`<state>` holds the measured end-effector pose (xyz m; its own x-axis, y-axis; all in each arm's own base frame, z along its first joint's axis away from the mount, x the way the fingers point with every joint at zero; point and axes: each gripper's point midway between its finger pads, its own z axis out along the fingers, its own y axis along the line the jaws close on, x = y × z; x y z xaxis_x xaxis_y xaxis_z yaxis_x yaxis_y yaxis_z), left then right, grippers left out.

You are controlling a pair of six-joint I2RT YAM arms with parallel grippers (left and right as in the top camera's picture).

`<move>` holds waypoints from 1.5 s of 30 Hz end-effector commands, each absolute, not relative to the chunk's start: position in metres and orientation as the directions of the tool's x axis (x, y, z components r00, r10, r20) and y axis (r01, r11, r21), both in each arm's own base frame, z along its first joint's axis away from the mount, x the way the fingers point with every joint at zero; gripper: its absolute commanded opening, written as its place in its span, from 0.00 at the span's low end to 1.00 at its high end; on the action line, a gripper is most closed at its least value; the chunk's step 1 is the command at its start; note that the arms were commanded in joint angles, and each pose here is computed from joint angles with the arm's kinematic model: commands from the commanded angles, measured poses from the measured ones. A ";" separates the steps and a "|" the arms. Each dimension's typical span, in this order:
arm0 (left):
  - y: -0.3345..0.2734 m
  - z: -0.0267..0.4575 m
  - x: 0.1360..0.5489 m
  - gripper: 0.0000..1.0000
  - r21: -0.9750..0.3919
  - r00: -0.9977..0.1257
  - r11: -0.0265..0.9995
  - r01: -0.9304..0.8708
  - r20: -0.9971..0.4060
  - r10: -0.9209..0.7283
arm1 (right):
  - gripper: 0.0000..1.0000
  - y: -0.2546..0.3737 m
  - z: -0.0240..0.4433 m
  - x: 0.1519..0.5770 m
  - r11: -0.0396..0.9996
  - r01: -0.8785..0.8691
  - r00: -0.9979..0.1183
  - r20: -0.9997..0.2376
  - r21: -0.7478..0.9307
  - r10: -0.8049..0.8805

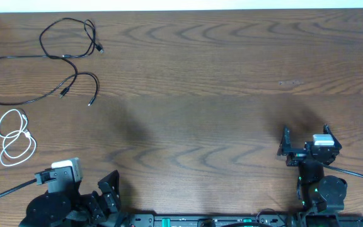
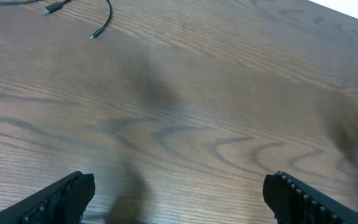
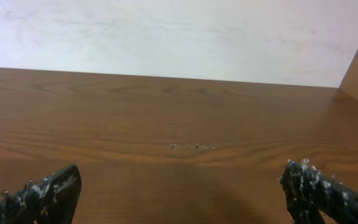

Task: Untangle cables

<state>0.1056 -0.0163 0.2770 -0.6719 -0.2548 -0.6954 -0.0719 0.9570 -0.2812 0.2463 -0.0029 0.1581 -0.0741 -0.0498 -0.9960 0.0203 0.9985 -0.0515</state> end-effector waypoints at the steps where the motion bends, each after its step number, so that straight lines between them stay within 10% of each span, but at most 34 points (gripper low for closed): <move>1: -0.013 0.280 0.105 0.92 -0.276 -0.661 0.958 -0.079 -0.705 -0.257 | 0.99 -0.001 0.157 0.246 0.998 0.013 -0.073 -0.995 -0.064 -0.063; 31: -0.007 0.274 0.103 0.92 -0.251 -0.659 0.962 -0.104 -0.707 -0.256 | 0.99 -0.001 0.157 0.246 0.998 0.013 -0.073 -0.995 -0.064 -0.063; 45: -0.025 0.283 0.144 0.92 -0.115 -0.388 0.986 0.122 -0.920 -0.059 | 0.99 -0.001 0.157 0.246 0.998 0.013 -0.073 -0.995 -0.063 -0.062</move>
